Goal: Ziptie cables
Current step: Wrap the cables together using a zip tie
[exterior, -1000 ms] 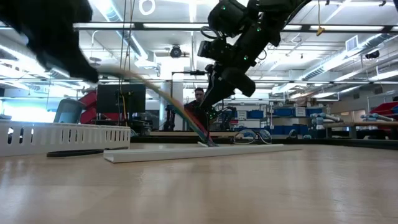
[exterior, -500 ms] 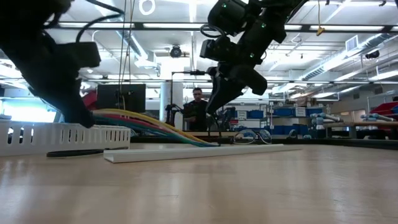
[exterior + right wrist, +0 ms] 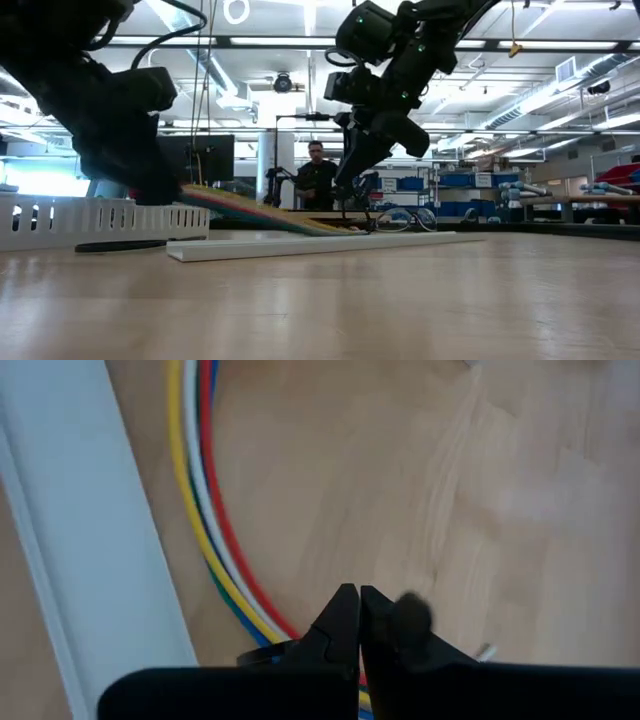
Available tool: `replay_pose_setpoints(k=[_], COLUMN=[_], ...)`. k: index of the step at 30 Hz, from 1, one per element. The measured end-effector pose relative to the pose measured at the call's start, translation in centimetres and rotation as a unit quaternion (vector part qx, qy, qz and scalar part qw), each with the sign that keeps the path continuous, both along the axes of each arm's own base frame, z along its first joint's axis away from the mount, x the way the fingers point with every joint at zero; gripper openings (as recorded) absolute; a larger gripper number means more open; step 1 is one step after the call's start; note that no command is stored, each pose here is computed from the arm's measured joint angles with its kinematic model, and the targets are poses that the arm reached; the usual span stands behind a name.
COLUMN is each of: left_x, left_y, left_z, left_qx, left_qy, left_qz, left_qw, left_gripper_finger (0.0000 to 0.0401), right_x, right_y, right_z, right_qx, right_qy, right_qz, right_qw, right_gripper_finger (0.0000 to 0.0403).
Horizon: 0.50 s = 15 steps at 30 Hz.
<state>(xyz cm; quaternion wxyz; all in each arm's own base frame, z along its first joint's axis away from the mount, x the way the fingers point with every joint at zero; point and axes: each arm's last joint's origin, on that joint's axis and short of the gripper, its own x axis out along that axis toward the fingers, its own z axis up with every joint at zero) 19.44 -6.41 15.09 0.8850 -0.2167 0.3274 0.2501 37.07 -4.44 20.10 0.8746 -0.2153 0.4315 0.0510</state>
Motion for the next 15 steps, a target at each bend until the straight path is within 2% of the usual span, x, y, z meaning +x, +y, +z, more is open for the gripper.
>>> replay_pose_setpoints(k=[3, 7, 11, 15], left_x=[0.2, 0.5, 1.3, 2.3], left_y=[0.0, 0.0, 0.5, 1.5], left_z=[0.1, 0.4, 1.2, 1.6], left_qx=[0.007, 0.02, 0.063, 0.109], left_qy=[-0.007, -0.023, -0.065, -0.079], left_qz=[-0.007, -0.016, -0.007, -0.013], left_qw=[1.0, 0.999, 0.996, 0.991], left_gripper_finger=[0.0232, 0.0258, 0.026, 0.0242], right_x=[0.0, -0.1, -0.1, -0.1], right_y=[-0.4, -0.6, -0.6, -0.6], right_z=[0.0, 0.0, 0.0, 0.0], right_qx=[0.012, 0.014, 0.017, 0.029], right_qy=[-0.002, -0.003, -0.004, -0.005], right_qz=[0.004, 0.002, -0.002, -0.017], right_qw=[1.0, 1.0, 1.0, 0.999], right_gripper_finger=[0.0, 0.0, 0.0, 0.0])
